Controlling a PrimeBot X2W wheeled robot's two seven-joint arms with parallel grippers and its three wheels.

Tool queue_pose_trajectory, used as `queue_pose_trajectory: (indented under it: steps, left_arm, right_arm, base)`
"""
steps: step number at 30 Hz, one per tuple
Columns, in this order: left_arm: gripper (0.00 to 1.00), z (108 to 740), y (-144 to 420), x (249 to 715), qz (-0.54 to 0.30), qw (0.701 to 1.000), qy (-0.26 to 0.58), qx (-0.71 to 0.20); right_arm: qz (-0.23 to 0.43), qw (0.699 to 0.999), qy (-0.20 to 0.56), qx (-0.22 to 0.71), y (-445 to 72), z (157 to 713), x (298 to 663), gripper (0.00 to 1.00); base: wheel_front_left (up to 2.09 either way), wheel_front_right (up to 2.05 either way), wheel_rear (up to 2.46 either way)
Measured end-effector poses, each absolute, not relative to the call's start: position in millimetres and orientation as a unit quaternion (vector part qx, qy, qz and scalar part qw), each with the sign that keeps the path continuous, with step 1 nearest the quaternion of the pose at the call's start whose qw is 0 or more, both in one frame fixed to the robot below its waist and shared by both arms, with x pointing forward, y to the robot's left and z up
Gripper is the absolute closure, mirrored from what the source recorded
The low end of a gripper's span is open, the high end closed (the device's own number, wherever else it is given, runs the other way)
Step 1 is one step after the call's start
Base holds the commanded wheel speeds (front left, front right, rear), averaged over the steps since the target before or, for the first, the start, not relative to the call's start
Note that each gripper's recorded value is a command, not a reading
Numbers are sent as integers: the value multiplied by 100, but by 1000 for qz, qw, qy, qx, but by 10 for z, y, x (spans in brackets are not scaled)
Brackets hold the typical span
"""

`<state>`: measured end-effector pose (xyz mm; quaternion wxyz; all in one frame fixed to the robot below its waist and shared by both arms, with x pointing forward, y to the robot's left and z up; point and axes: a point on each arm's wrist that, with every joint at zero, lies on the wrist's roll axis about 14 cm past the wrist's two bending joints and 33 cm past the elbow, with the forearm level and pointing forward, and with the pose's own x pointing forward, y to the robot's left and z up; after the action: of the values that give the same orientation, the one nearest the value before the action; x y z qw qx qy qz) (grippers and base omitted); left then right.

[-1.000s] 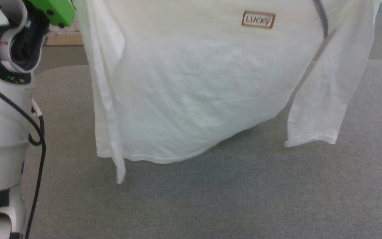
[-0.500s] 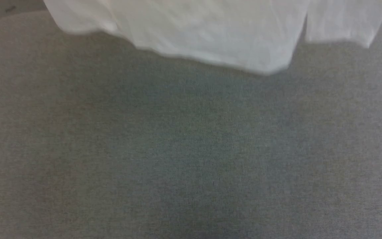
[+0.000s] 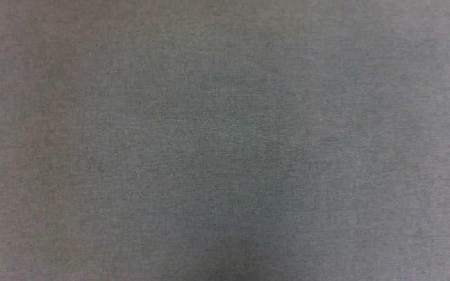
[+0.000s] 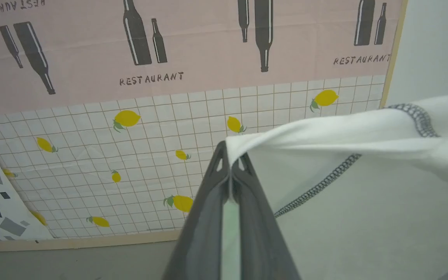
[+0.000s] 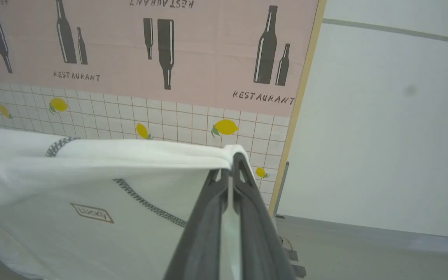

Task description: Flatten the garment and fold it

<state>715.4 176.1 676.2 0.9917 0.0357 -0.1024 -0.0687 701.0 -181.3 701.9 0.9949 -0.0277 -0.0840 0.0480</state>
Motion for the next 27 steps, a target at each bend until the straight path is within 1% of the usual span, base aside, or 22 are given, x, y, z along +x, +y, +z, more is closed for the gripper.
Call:
queue_pose_trajectory:
  steps: [3,6,9,11,12,16,19,23,27]
  left_arm:
    - [100,6485,1789,7171,-73,993,-81,39]
    - [100,6209,1776,7101,-90,993,-54,47]
    - [100,5984,1767,6951,-105,993,-31,51]
    - [100,5832,1780,6799,-110,993,-16,35]
    - [100,5745,1785,6705,-113,993,-6,34]
    - [100,5486,1821,6285,-109,994,17,-20]
    - [100,5210,1778,5837,-106,991,52,-58]
    - [100,4710,1776,5108,-81,983,135,-98]
    - [100,4336,1764,4376,-48,965,217,-137]
  right_arm:
    - [56,997,-47,-23,-1801,6623,7064,100]
    - [71,997,-12,-21,-1763,6244,7008,100]
    - [91,996,14,-18,-1721,5934,6829,100]
    - [99,995,25,-10,-1742,5754,6646,100]
    - [100,994,30,2,-1764,5666,6539,100]
    - [101,994,42,26,-1840,5422,6075,100]
    - [93,993,58,39,-1911,5242,5663,100]
    - [87,989,110,54,-1918,4935,5065,100]
    - [93,973,197,74,-1846,4580,4436,100]
  base:
    - [0,0,0]
    - [0,0,0]
    - [0,0,0]
    - [0,0,0]
    - [0,0,0]
    - [0,0,0]
    - [0,0,0]
    - [0,0,0]
    - [0,0,0]
